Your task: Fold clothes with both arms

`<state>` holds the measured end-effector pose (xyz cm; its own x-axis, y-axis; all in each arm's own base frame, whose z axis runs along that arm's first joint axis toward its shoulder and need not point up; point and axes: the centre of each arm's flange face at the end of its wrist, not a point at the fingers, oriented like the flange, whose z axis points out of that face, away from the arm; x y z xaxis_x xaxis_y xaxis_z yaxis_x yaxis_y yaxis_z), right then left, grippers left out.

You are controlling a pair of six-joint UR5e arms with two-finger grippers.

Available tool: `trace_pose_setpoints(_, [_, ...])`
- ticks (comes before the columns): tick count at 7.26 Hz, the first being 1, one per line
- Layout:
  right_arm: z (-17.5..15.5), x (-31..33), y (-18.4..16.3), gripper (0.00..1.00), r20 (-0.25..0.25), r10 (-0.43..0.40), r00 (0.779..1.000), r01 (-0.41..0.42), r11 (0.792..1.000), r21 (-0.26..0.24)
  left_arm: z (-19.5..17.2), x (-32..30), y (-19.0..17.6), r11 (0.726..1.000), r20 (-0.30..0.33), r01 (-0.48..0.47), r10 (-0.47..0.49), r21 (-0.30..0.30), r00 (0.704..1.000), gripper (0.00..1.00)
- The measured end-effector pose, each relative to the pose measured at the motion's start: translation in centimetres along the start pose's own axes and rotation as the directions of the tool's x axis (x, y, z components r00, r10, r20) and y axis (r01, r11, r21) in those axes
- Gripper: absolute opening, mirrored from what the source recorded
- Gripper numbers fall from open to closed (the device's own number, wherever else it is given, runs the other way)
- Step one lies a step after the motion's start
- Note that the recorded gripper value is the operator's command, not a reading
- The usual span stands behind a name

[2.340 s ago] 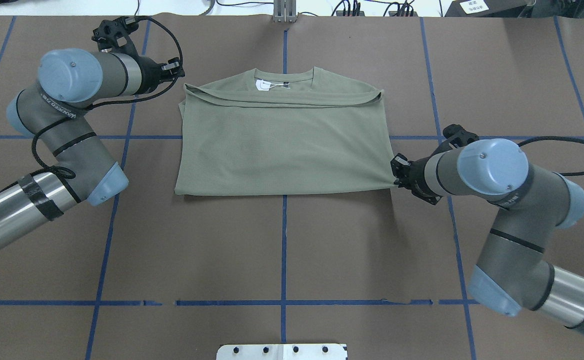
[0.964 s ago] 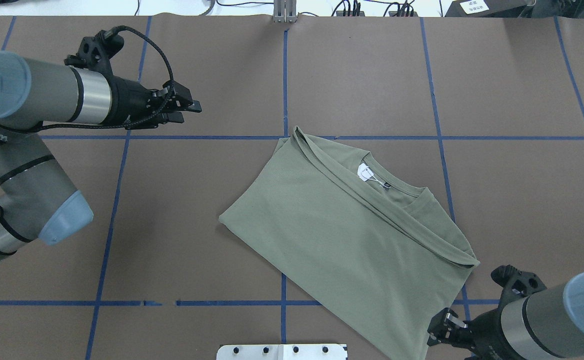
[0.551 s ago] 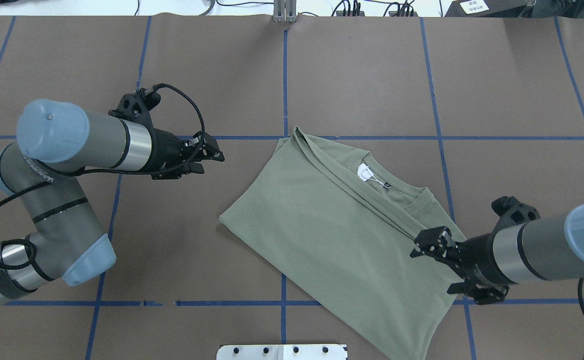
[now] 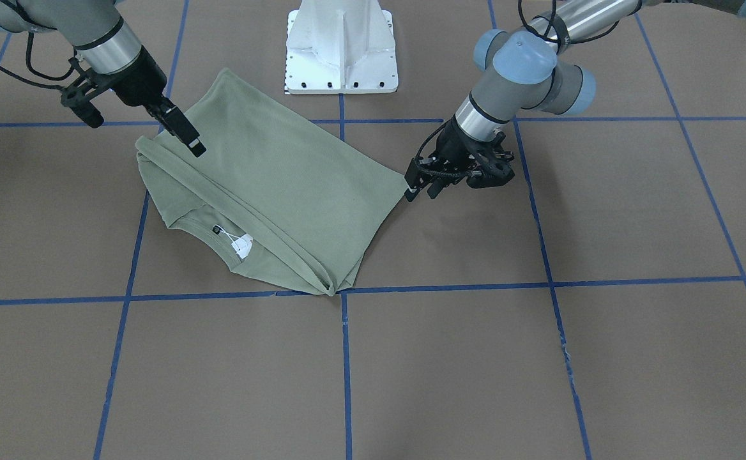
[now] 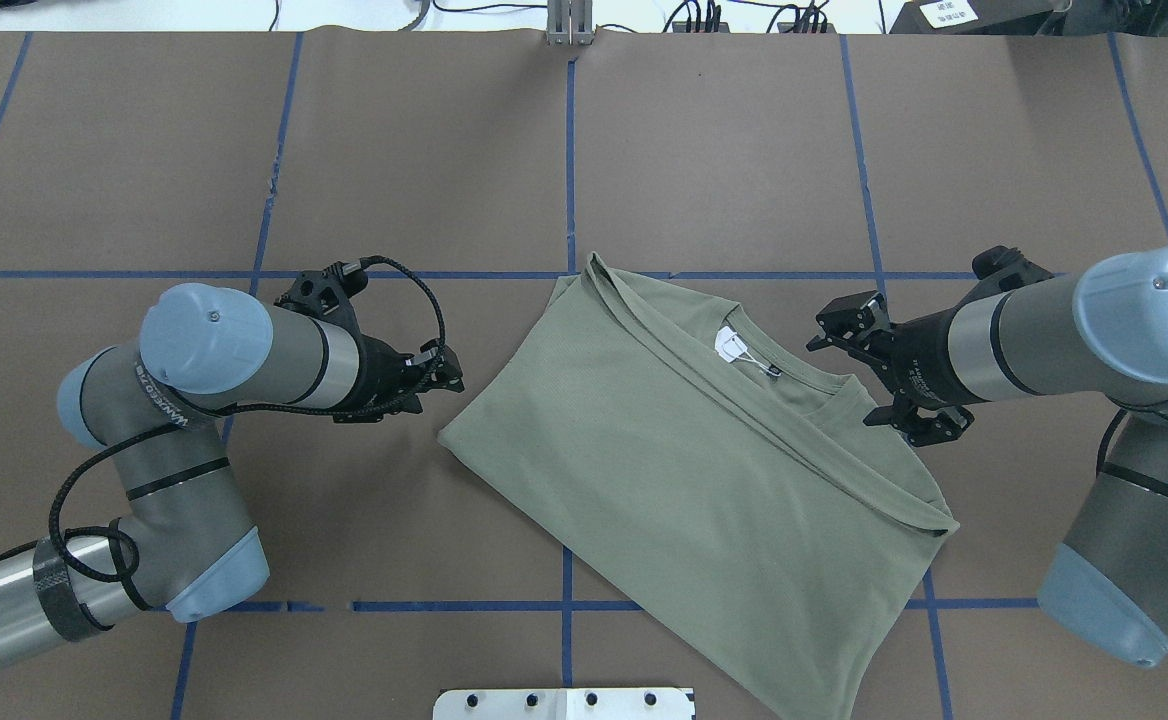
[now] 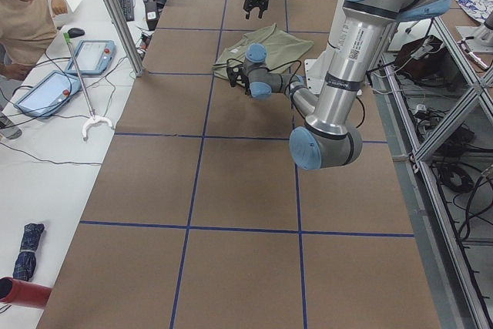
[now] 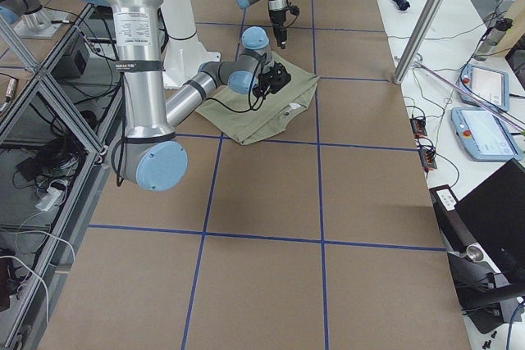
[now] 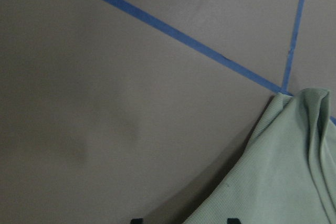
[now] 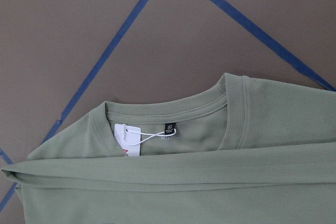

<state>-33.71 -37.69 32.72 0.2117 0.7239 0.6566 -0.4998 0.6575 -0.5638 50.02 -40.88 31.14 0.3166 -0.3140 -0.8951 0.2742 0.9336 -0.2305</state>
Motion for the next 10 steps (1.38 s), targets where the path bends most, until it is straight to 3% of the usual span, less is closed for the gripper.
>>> trace_pose_setpoints(4, [0.3, -0.1, -0.3, 1.0, -0.001, 0.003, 1.0, -0.003, 1.0, 0.005, 1.3, -0.6, 2.1, 0.999, 0.02, -0.008, 0.009, -0.039, 1.0, 0.53])
trace_pose_setpoints(5, [0.3, -0.1, -0.2, 1.0, -0.001, 0.002, 1.0, -0.002, 1.0, 0.004, 1.6, -0.5, 2.6, 0.999, 0.021, -0.011, 0.012, -0.048, 1.0, 0.43])
trace_pose_setpoints(7, [0.3, -0.1, -0.2, 1.0, -0.002, 0.002, 1.0, -0.002, 1.0, 0.003, 1.9, -0.5, 3.3, 0.998, 0.023, -0.015, 0.016, -0.058, 1.0, 0.0])
trace_pose_setpoints(10, [0.2, -0.1, -0.2, 1.0, -0.001, 0.002, 1.0, -0.002, 1.0, 0.003, 1.6, -1.0, 2.6, 0.999, 0.025, -0.02, 0.022, -0.048, 0.999, 0.0])
